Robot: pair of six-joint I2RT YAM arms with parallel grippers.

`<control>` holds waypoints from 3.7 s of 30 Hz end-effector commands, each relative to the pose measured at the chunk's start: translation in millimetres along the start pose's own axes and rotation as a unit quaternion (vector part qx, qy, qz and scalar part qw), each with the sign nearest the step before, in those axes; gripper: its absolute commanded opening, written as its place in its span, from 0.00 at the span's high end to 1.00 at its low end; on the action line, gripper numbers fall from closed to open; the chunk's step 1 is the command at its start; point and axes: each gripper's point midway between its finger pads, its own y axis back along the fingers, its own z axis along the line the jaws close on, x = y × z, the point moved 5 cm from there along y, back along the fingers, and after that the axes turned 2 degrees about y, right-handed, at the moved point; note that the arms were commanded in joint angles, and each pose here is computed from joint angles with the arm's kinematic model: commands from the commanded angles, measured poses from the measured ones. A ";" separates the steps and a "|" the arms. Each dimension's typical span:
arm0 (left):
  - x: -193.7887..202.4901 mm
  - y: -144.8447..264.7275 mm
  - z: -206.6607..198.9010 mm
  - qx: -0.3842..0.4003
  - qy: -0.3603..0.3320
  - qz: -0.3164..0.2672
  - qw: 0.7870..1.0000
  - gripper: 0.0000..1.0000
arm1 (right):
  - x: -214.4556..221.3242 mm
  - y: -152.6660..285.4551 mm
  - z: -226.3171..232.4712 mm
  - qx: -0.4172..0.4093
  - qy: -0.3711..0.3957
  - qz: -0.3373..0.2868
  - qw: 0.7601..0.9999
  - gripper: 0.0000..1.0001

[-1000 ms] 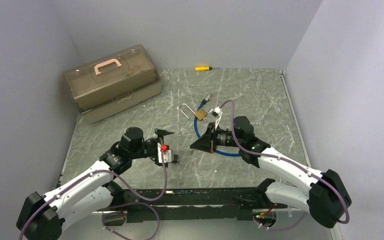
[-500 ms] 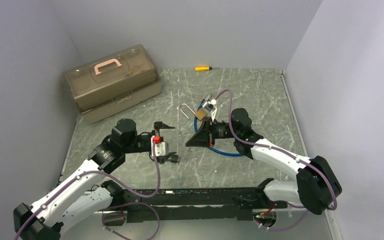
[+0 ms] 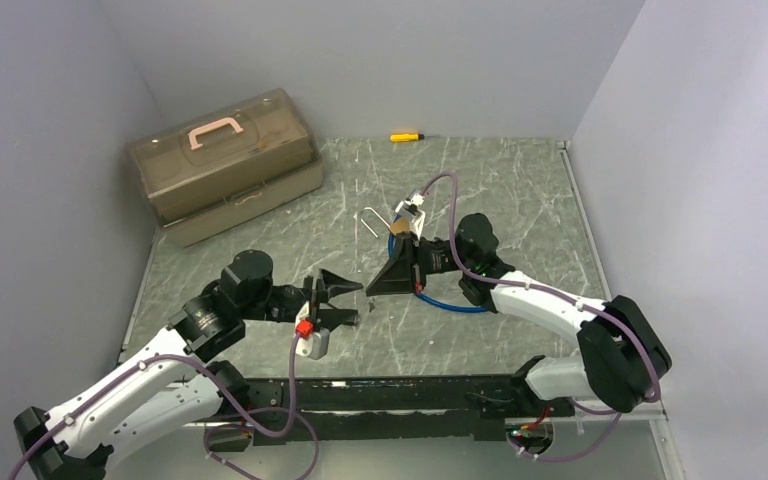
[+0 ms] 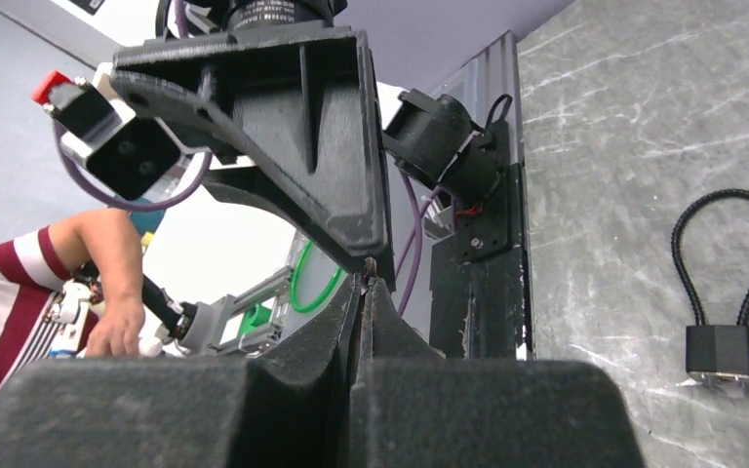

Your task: Unlock with the key

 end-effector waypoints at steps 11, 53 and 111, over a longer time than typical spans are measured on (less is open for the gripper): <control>-24.7 1.4 17.7 -0.019 -0.055 -0.024 0.998 0.48 | -12.7 -21.8 20.6 -0.046 0.063 0.046 0.996 1.00; 82.7 15.8 -115.6 0.191 0.109 0.162 0.962 0.62 | 33.9 41.4 -57.5 0.354 0.082 -0.008 0.932 0.58; 151.7 123.1 45.6 -0.317 0.489 0.380 0.718 0.00 | -31.6 168.5 -43.2 0.684 0.091 -0.220 0.689 0.00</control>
